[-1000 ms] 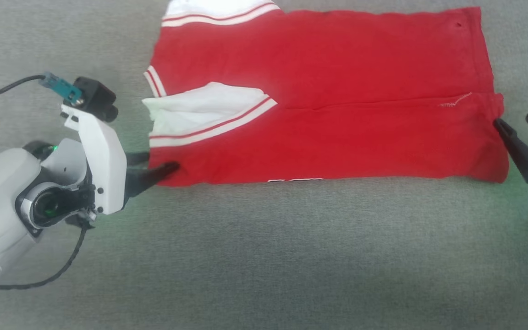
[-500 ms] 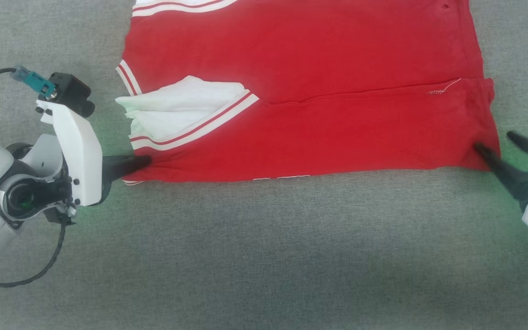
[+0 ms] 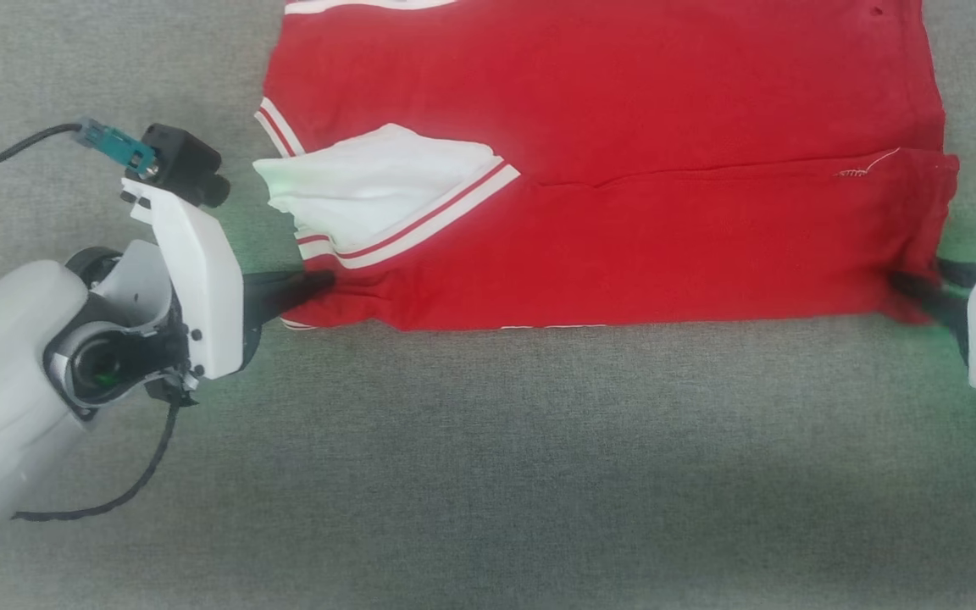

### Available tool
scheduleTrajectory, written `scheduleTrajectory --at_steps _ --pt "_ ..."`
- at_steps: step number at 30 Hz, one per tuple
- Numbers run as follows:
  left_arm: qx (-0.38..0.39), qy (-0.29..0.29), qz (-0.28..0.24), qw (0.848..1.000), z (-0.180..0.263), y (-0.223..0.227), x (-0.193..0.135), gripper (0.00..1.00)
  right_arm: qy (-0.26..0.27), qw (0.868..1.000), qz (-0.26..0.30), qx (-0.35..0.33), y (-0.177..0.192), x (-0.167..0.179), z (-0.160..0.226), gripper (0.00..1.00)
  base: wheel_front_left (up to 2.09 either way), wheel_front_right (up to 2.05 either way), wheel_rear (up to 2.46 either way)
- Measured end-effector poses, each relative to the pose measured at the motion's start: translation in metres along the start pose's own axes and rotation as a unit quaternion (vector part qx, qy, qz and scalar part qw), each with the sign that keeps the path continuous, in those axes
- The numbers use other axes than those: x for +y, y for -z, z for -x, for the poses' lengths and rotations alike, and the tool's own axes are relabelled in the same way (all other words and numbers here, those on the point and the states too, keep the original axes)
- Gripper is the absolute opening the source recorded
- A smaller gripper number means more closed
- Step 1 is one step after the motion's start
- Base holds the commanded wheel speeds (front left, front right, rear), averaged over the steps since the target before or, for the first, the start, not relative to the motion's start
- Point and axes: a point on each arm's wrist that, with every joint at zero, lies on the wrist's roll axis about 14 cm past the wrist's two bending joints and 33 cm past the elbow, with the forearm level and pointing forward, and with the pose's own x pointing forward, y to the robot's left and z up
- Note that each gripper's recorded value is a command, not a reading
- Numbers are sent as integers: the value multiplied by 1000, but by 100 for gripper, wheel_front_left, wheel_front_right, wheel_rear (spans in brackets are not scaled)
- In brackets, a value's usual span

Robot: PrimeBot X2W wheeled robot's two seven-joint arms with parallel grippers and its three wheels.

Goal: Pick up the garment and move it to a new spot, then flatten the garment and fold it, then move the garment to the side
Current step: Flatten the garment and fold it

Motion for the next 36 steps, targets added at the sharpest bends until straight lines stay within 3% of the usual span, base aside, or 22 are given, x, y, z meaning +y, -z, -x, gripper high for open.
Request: scheduleTrajectory --at_steps 13,22,25,26,27,28,29,30,36 --pt "-46 22 -14 999 44 20 -30 0 7 999 -10 -37 7 -2 45 0 0 0 0" --pt "-41 42 0 998 67 65 -48 0 -3 1000 -26 1 52 3 67 0 0 0 0" --pt "-48 45 6 998 67 68 -51 0 -2 999 -36 -19 51 4 70 0 0 0 0" --pt "-50 43 8 998 67 69 -51 0 1 999 -37 -30 48 3 71 22 0 0 0" --pt "-55 40 8 998 67 68 -49 16 5 998 -39 -42 45 2 72 45 0 0 0" --pt "-66 36 5 997 67 64 -48 44 10 998 -42 -55 41 0 73 100 0 0 0" --pt "-82 33 0 996 68 58 -47 82 15 997 -46 -68 39 -2 74 100 0 0 0" --pt "-95 30 -3 995 69 52 -46 100 19 996 -48 -78 36 -3 75 100 0 0 0" --pt "-188 -31 -28 981 82 10 -20 100 53 978 -53 -194 4 -13 92 100 0 0 0"
